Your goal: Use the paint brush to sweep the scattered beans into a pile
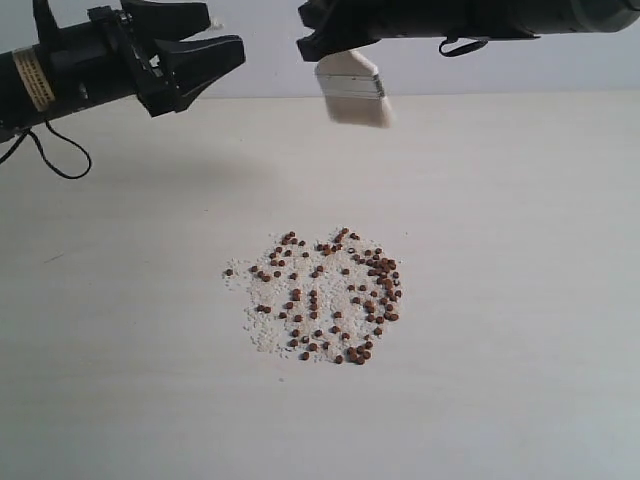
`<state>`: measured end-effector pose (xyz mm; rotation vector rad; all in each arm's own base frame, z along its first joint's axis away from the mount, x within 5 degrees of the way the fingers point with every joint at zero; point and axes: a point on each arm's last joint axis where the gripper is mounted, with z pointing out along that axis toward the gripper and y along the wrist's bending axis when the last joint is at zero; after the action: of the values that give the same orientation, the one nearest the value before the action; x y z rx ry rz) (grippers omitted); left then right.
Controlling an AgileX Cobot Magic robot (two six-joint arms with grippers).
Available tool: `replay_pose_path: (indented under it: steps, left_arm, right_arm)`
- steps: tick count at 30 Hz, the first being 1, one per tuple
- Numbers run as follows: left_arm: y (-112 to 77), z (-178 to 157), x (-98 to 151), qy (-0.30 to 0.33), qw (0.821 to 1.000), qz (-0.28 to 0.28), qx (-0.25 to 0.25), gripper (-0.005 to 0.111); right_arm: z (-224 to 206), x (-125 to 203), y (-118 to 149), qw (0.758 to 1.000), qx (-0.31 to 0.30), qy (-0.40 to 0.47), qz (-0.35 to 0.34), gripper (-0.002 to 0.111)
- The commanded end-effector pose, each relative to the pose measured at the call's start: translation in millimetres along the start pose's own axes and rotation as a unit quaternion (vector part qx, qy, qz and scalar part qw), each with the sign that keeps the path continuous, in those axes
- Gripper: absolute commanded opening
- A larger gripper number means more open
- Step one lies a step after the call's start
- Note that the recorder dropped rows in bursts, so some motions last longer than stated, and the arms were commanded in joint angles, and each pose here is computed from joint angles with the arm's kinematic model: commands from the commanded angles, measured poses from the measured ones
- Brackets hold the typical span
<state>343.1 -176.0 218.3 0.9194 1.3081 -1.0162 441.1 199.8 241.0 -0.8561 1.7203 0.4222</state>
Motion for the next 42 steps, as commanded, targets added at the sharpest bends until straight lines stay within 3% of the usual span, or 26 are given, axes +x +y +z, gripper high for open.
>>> replay_pose_path:
  steps: [1,9,12,14,17,21,22,23,25,27,28,29,31,33,37,42]
  left_arm:
    - [14.0,-13,-6,-0.015,0.999,0.011,-0.03,0.065]
    - [27.2,-30,-7,-0.009,0.999,0.015,-0.051,0.0]
    - [26.4,-31,-7,-0.007,0.999,0.013,-0.05,0.0]
    - [27.7,-34,-5,0.01,0.997,0.005,-0.075,0.0]
    - [32.3,-44,-5,0.061,0.984,-0.024,-0.168,0.0]
    - [27.0,-67,-17,0.114,0.948,-0.053,-0.293,0.0]
    - [15.9,-81,-24,0.123,0.931,-0.061,-0.337,0.0]
    - [10.1,-86,-24,0.126,0.927,-0.064,-0.347,0.0]
    - [-20.0,-110,-34,0.098,0.912,-0.061,-0.394,0.0]
    - [-52.7,-141,-44,0.054,0.887,-0.051,-0.456,0.0]
    - [-78.4,-160,-47,0.032,0.875,-0.039,-0.482,0.0]
    - [-91.6,-168,-47,0.023,0.872,-0.029,-0.488,0.0]
    - [-137.2,-195,-42,-0.013,0.869,-0.013,-0.495,0.0]
    - [-166.6,-213,-34,-0.032,0.867,-0.005,-0.498,0.0]
    - [-198.8,-232,-27,-0.047,0.863,0.004,-0.504,0.0]
    - [-212.1,-241,-19,-0.039,0.858,-0.021,-0.512,0.0]
  right_arm:
    - [-7,-4,-25,0.992,0.123,0.039,-0.009,0.0]
    - [-38,-26,-43,0.968,0.242,0.061,-0.01,0.0]
    - [-55,-33,-45,0.96,0.273,0.062,0.004,0.0]
    - [-68,-36,-45,0.953,0.294,0.065,0.016,0.0]
    - [-90,-43,-42,0.944,0.322,0.067,0.022,0.0]
    - [-117,-53,-34,0.942,0.33,0.051,0.041,0.0]
    - [-131,-59,-28,0.944,0.324,0.035,0.051,0.0]
    - [-137,-61,-25,0.944,0.322,0.029,0.057,0.0]
    - [-160,-66,-16,0.944,0.322,0.014,0.065,0.0]
    - [-180,-63,-5,0.947,0.316,0.011,0.065,0.0]
    - [-194,-60,2,0.947,0.313,0.01,0.064,0.0]
    - [-199,-57,6,0.948,0.311,0.01,0.064,0.0]
    - [-215,-50,23,0.959,0.274,-0.003,0.068,0.0]
    - [-223,-46,36,0.968,0.238,-0.019,0.083,0.0]
    - [-238,-39,48,0.97,0.224,-0.026,0.089,0.0]
    - [-256,-39,55,0.969,0.231,-0.039,0.079,0.0]
